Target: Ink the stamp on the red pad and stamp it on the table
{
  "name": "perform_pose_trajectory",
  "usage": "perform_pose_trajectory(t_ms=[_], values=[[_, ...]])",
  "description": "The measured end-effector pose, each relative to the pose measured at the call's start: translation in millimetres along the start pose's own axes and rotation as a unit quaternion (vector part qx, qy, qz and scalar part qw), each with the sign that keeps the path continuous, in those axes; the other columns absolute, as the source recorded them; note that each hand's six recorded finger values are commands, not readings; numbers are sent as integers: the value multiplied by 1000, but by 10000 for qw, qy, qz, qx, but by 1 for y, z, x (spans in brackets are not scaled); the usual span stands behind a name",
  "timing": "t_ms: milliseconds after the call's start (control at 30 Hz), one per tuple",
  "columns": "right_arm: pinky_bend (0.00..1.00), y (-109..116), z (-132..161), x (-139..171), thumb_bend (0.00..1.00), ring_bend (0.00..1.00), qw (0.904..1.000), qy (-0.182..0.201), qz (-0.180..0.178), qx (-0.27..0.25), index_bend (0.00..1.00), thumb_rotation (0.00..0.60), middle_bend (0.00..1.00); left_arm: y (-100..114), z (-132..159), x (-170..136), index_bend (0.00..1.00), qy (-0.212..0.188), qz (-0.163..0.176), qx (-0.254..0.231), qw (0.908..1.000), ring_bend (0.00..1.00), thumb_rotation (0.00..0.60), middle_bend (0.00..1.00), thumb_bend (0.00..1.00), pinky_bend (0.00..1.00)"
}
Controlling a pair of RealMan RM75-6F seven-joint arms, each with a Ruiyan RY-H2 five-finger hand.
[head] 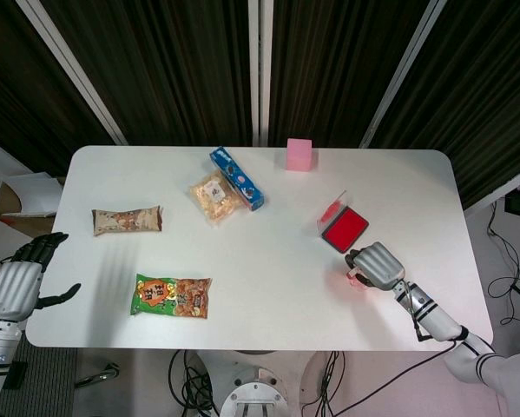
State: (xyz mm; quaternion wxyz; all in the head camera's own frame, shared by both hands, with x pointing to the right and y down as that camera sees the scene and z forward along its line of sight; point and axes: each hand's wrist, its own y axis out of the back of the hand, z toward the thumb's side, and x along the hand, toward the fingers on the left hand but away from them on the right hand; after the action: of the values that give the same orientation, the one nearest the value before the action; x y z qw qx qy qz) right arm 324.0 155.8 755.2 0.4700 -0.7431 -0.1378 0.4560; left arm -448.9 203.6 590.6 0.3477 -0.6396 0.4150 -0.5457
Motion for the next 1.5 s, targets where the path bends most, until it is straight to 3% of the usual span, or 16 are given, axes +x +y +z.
perform_pose_trajectory(t_ms=[467,800,933,1033,1200,1500], values=[[933,3,0,-1,257,713,9999,-13,-104,-34,641,600,580,-1,-1,-1,141,9,-10,-14,10000,118,489,132,171,206],[933,38,-17,-9,266,736,9988,-196,-425,-127,651,600,599,-1,-1,-1,141,0,-13,-17,10000,118,488,132,171,206],[934,43,-27,-21,266,737,9987,-416,-136,-277,654,600,600,-2,1,0,141,-18,-34,-35,10000,118,486,132,171,206],[934,42,-36,-32,272,737,9962,-680,295,-468,655,600,600,-4,1,1,141,-21,-49,-42,10000,118,488,132,171,206],[935,44,-47,-58,277,737,9838,-1162,1028,-896,657,600,600,-3,-2,1,141,9,-66,-19,10000,118,489,132,171,206],[935,70,-35,-106,287,737,9733,-1354,1347,-1274,657,600,600,-4,-8,2,141,74,-106,-26,9999,118,486,132,171,206]])
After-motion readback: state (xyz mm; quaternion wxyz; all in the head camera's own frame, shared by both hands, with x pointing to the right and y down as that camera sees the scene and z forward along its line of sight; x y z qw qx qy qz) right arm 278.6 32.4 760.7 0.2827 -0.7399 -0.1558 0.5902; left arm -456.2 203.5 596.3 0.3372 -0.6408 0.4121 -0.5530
